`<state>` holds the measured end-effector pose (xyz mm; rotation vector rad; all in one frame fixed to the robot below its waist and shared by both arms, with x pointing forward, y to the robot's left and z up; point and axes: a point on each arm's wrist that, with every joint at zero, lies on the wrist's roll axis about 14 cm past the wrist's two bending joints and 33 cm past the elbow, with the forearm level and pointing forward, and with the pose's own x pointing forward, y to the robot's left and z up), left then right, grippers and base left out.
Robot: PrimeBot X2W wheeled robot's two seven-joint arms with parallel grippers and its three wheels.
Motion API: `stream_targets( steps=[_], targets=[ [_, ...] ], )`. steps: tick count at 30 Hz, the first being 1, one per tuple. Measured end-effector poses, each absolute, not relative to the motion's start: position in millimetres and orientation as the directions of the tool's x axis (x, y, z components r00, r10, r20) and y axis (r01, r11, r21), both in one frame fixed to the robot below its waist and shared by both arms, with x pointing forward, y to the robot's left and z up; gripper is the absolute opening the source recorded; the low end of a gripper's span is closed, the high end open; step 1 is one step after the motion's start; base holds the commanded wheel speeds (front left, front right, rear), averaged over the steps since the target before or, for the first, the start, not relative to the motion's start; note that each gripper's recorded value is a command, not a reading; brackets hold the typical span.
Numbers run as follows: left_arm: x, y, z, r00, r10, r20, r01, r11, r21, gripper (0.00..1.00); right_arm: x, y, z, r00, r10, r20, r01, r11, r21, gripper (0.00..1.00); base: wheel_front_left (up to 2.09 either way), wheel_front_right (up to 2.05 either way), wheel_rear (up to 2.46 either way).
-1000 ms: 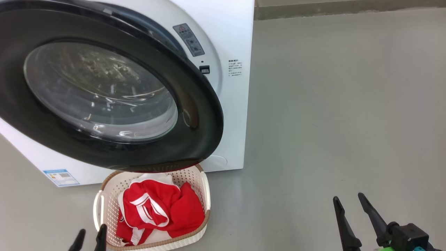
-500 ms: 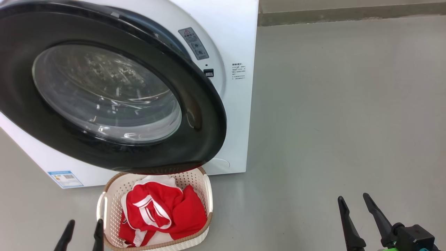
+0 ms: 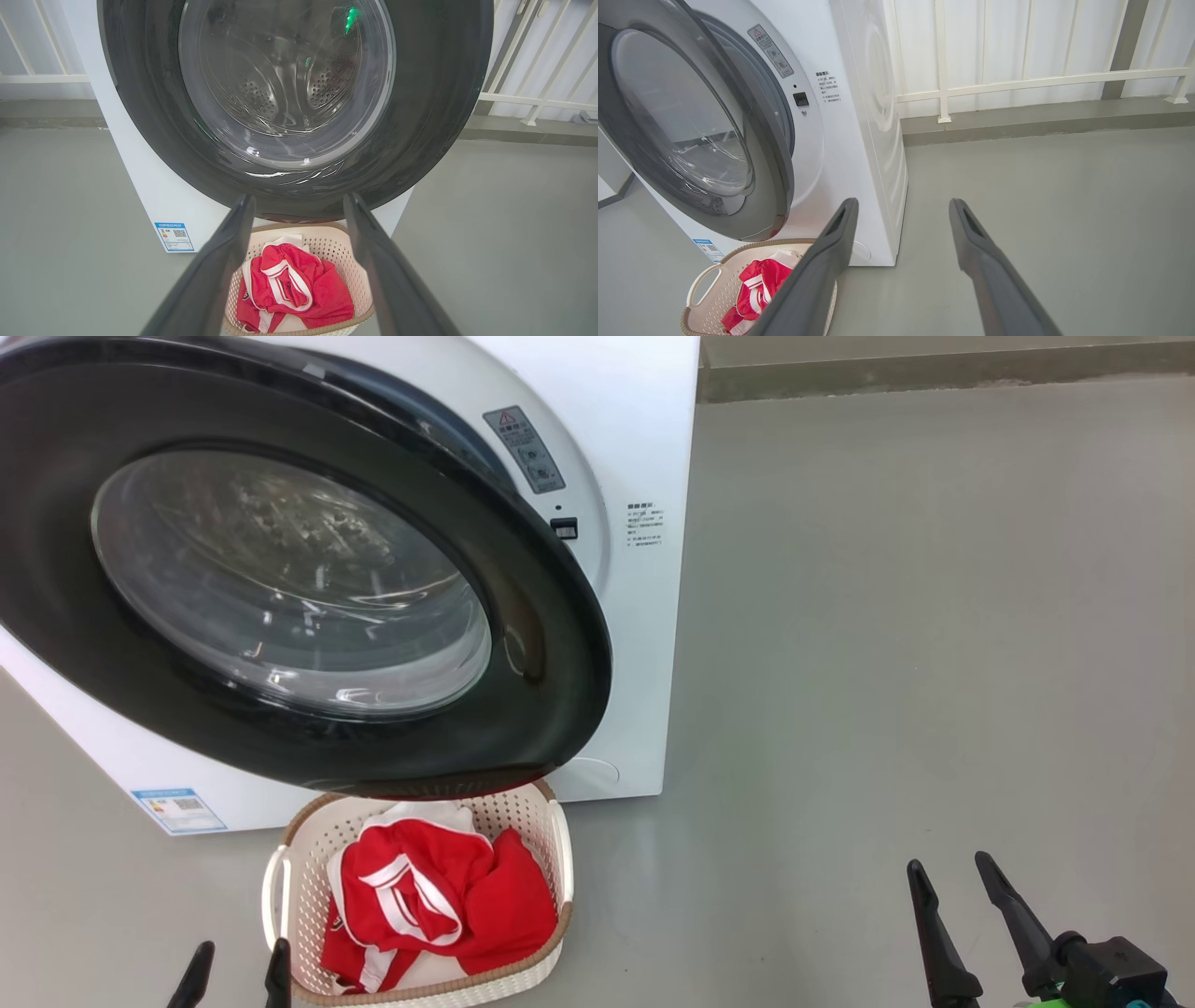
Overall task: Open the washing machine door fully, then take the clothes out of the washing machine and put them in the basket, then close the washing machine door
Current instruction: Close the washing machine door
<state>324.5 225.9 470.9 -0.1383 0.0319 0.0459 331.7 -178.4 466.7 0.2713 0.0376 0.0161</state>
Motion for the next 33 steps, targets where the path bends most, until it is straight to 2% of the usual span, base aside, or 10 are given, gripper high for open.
stream_targets(
  steps=[7, 8, 9, 10, 11, 22, 33],
  targets=[
    [323, 226, 471, 0.998, 0.045, -0.035, -0.050, 0.989, -0.139, 1.00, 334, -175, 466, 0.999, 0.033, -0.036, -0.022, 0.963, 0.269, 1.00, 0.00, 0.00, 0.00],
    [322, 225, 471, 0.998, 0.044, -0.035, -0.048, 0.989, -0.140, 1.00, 335, -173, 466, 0.999, 0.039, -0.036, -0.028, 0.963, 0.269, 0.64, 0.00, 0.00, 0.00],
    [321, 224, 471, 0.998, 0.044, -0.036, -0.048, 0.989, -0.142, 1.00, 336, -171, 467, 0.998, 0.045, -0.035, -0.034, 0.962, 0.270, 0.38, 0.00, 0.00, 0.00],
    [321, 224, 470, 0.998, 0.047, -0.036, -0.051, 0.988, -0.148, 1.00, 337, -168, 467, 0.998, 0.053, -0.035, -0.042, 0.961, 0.273, 0.08, 0.00, 0.00, 0.00],
    [320, 222, 470, 0.998, 0.047, -0.036, -0.052, 0.987, -0.153, 1.00, 338, -165, 467, 0.997, 0.064, -0.035, -0.052, 0.960, 0.276, 0.00, 0.00, 0.00, 0.00],
    [320, 225, 480, 0.995, 0.101, 0.000, -0.099, 0.971, -0.217, 1.00, 376, -108, 487, 0.973, 0.230, 0.036, -0.230, 0.930, 0.286, 0.00, 0.00, 0.00, 0.00],
    [320, 239, 481, 0.984, 0.175, -0.003, -0.170, 0.947, -0.271, 1.00, 430, -26, 516, 0.890, 0.437, 0.133, -0.456, 0.851, 0.260, 0.00, 0.00, 0.00, 0.00]
  ],
)
